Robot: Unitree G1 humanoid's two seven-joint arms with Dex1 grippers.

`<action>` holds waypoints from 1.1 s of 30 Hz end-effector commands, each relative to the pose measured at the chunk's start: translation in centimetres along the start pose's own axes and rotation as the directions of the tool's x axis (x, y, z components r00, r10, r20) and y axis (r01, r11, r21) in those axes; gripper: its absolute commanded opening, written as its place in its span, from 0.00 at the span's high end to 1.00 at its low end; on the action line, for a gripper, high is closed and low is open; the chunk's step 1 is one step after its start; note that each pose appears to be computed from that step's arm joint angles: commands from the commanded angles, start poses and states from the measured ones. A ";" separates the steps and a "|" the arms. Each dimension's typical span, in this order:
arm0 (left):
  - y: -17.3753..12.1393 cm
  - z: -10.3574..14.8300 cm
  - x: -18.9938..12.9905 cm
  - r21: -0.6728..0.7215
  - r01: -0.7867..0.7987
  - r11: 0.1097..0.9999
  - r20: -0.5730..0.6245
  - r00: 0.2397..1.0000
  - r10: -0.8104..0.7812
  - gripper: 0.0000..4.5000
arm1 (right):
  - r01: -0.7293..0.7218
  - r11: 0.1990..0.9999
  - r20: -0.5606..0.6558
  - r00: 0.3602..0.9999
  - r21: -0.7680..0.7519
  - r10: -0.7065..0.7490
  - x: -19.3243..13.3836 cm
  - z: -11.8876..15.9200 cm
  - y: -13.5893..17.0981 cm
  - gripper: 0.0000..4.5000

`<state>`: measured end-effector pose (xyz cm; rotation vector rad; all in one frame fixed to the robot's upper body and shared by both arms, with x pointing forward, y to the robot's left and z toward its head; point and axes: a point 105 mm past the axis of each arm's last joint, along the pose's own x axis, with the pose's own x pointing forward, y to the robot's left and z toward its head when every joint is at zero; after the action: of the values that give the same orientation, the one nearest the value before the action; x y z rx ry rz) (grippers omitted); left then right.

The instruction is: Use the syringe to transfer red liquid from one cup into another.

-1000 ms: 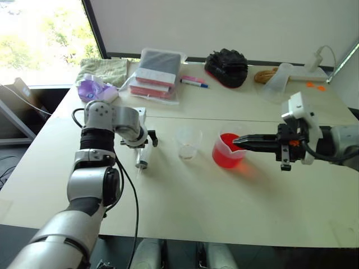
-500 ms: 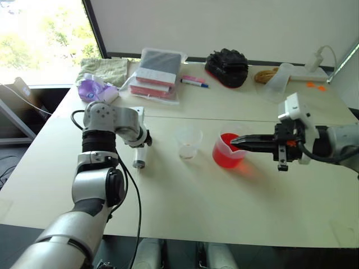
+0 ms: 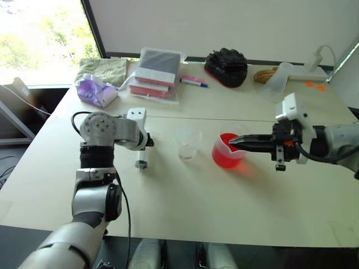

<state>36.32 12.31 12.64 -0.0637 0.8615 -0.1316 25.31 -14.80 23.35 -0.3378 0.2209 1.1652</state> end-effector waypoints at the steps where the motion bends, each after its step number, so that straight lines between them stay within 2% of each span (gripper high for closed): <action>1: -1.1 1.4 -1.4 0.045 0.027 0.999 0.244 0.969 -0.037 0.65 | 0.002 0.999 0.029 1.000 -0.043 -0.001 0.0 0.9 0.0 1.00; 4: -1.2 1.8 -2.0 0.024 0.068 0.997 0.350 0.934 -0.072 0.65 | -0.006 0.999 0.032 0.999 -0.042 0.008 0.2 0.8 0.1 1.00; 10: -0.4 4.1 -4.5 0.072 0.015 0.997 0.518 0.854 -0.050 0.65 | -0.016 0.999 0.037 0.999 -0.037 0.017 0.5 0.7 0.1 1.00; 15: -0.8 6.8 -7.1 0.138 -0.041 0.990 0.695 0.716 -0.067 0.65 | -0.024 0.999 0.043 0.999 -0.030 0.025 0.7 0.7 0.2 1.00; 19: -2.0 10.3 -10.2 0.150 -0.067 0.986 0.834 0.544 -0.090 0.65 | -0.018 0.999 0.048 0.999 -0.031 0.020 0.8 0.8 0.0 1.00; 25: -5.1 13.7 -13.3 0.178 -0.041 0.983 0.917 0.370 -0.151 0.65 | -0.002 1.000 0.055 0.998 -0.025 0.003 0.9 0.8 0.0 1.00; 33: -8.8 15.4 -15.7 0.262 -0.006 0.965 0.943 0.213 -0.255 0.65 | 0.034 0.999 0.075 0.997 -0.005 -0.033 0.9 0.6 0.3 1.00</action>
<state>38.19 6.41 32.71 -0.0043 -0.3904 -0.2765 25.83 -14.04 22.58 -0.2895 0.1991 1.1376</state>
